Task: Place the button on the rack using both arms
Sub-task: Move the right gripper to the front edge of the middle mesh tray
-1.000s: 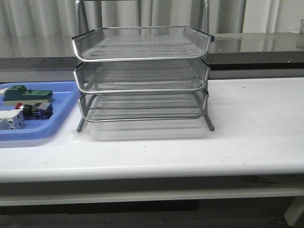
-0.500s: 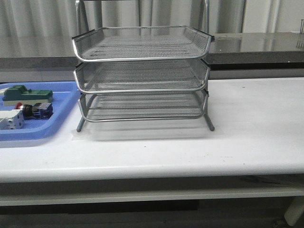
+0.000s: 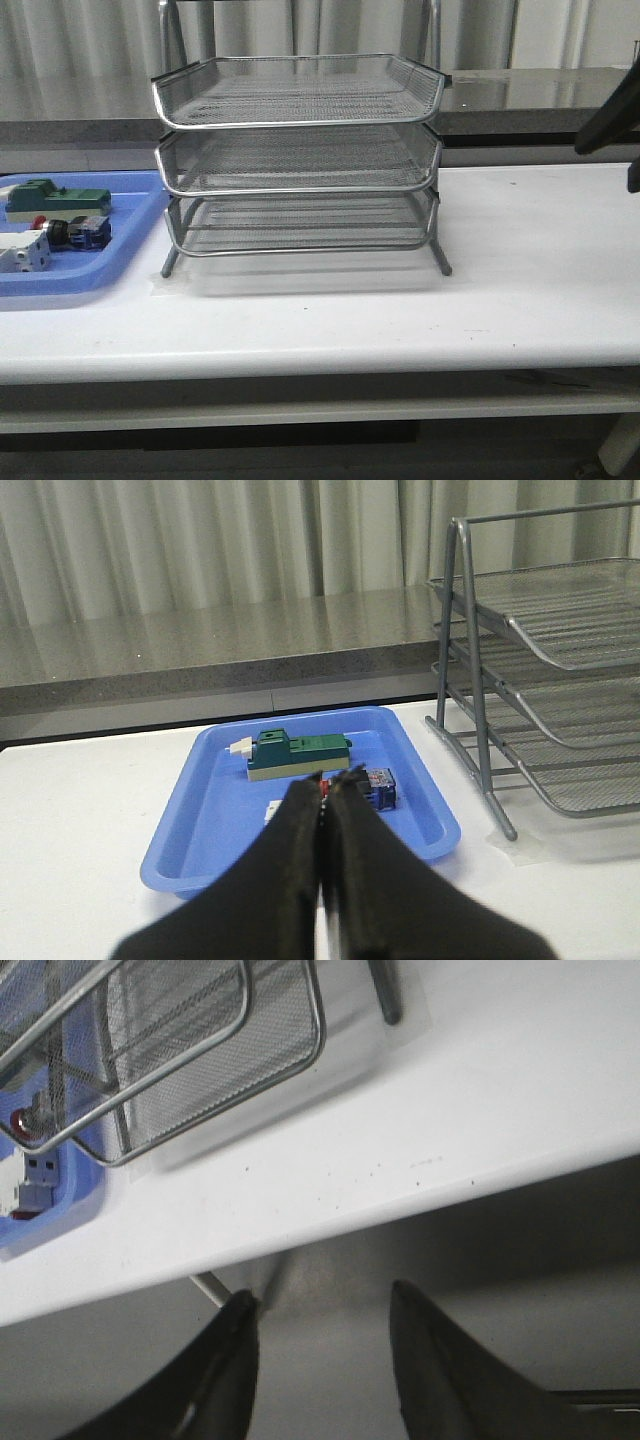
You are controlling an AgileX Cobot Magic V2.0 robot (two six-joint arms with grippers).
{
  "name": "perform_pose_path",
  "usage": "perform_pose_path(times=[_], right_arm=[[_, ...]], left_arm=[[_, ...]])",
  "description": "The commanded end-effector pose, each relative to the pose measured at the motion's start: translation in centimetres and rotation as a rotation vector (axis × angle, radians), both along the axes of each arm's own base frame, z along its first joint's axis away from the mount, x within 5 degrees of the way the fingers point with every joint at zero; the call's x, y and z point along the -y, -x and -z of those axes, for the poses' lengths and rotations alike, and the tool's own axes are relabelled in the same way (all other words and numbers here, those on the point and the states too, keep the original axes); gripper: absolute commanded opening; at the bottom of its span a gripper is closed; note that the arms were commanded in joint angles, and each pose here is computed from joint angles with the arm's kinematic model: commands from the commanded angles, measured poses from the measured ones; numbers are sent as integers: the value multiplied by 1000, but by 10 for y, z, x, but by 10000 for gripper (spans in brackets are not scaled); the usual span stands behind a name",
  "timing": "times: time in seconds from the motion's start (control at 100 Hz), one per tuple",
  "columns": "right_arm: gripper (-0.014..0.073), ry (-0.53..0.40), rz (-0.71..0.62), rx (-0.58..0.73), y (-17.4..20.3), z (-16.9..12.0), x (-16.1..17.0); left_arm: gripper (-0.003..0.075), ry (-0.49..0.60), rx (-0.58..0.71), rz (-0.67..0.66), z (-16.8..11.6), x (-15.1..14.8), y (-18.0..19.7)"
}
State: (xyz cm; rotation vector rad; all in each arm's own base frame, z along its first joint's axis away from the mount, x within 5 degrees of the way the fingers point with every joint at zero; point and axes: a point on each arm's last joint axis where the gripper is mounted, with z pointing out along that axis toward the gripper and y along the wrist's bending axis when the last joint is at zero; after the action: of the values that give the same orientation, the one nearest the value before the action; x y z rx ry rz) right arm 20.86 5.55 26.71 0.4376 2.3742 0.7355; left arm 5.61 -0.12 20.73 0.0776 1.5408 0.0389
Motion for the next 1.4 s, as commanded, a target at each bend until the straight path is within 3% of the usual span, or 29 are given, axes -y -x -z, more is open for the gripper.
perform_pose_path(times=[0.0,0.27,0.86,1.39], right_arm=[[375,-25,55,92,-12,-14,1],[373,-28,51,78,-40,5,-15],[373,-39,2,54,-126,18,-43],[373,-87,14,29,-166,29,-54]], left_arm=[[-20,20,66,16,7,1,1],[-20,20,66,16,7,1,1],[-20,20,66,16,7,1,1],[-20,20,66,16,7,1,1]])
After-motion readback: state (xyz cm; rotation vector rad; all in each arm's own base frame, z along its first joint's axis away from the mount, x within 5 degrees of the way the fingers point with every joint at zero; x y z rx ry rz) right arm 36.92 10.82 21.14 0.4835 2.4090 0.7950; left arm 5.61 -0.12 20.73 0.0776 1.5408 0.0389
